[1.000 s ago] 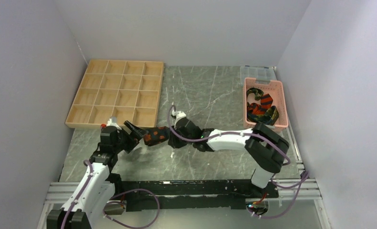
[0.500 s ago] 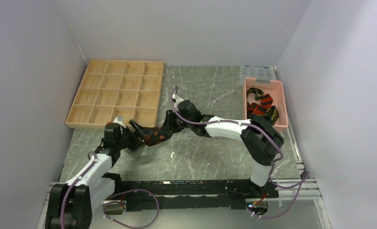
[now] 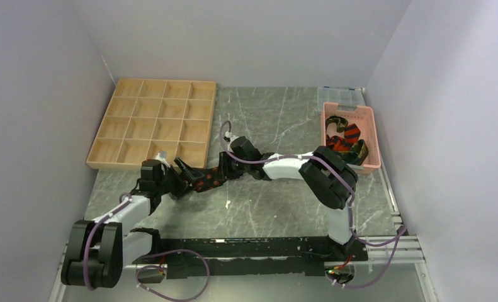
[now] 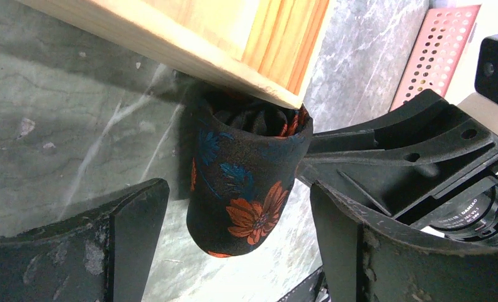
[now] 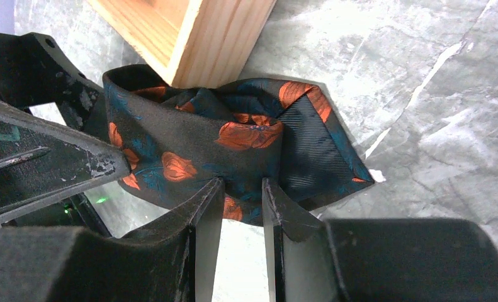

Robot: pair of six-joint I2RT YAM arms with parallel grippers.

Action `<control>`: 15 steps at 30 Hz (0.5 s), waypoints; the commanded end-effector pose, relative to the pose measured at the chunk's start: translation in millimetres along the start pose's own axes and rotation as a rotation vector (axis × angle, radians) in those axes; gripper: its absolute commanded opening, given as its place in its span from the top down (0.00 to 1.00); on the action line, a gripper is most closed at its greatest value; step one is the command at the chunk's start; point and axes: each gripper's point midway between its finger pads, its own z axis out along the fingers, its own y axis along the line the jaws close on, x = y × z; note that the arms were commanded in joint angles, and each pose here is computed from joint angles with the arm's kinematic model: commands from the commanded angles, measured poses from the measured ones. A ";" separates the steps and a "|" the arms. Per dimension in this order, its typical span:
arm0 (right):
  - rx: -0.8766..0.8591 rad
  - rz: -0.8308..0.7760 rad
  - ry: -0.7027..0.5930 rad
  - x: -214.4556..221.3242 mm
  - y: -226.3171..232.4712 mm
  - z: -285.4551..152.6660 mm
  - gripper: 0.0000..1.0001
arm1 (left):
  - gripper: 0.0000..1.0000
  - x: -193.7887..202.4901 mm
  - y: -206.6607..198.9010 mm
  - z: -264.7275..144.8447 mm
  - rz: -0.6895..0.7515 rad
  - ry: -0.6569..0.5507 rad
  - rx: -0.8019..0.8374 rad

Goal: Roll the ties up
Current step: Roll the tie at the center of the board.

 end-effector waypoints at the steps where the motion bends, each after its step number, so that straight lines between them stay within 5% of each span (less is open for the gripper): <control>1: -0.005 -0.009 -0.043 -11.6 0.8 1.8 0.67 | 0.11 -8.1 -6.7 2.3 0.071 -0.005 0.014; 15: 0.019 0.024 -0.014 3.4 -21.0 10.9 0.68 | 0.26 -2.1 -14.7 20.8 0.078 0.080 0.083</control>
